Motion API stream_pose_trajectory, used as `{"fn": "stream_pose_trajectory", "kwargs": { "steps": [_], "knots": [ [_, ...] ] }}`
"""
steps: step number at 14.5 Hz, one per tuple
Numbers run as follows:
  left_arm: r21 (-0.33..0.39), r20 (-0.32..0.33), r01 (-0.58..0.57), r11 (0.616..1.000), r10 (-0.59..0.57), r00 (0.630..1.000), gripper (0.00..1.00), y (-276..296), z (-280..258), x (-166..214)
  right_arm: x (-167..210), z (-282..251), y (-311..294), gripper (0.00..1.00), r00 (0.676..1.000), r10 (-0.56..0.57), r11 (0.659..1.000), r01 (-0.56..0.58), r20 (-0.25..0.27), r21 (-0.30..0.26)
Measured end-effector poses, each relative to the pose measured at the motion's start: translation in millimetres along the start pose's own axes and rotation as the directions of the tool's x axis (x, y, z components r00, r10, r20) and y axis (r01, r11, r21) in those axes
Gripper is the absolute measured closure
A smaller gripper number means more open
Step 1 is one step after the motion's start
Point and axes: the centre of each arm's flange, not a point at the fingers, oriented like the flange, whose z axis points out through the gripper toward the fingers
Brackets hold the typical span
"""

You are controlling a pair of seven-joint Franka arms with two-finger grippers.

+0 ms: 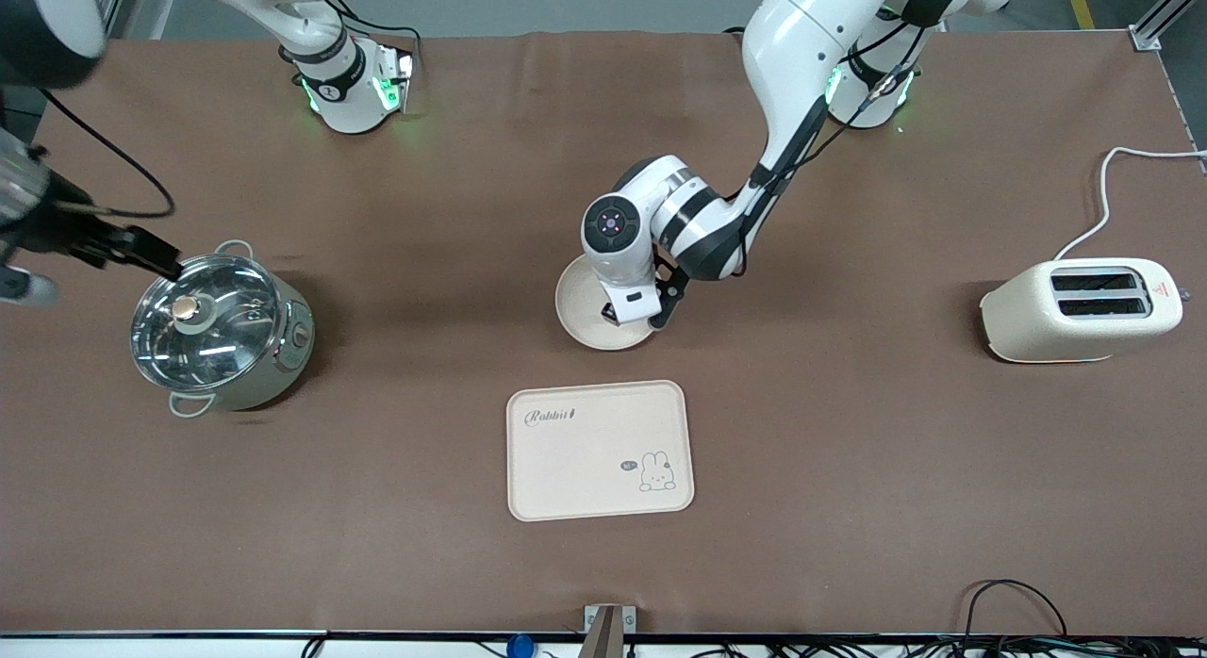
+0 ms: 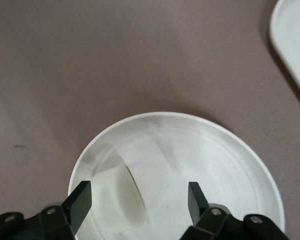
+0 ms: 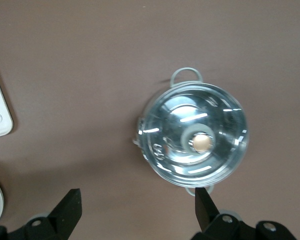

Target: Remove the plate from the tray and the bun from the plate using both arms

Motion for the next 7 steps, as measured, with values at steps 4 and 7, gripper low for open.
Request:
{"fn": "stream_pose_trajectory", "kwargs": {
  "steps": [4,7],
  "knots": [
    [0.013,-0.006,0.029,0.999,-0.029,1.000,0.32,-5,15,-15,-13,-44,71,0.00,1.000,-0.020,1.000,0.020,0.000,0.006],
    [0.015,-0.008,0.025,1.000,-0.025,1.000,0.48,-6,16,-20,-13,-49,73,0.00,0.999,-0.032,0.999,0.032,-0.008,0.007]
  ]
}}
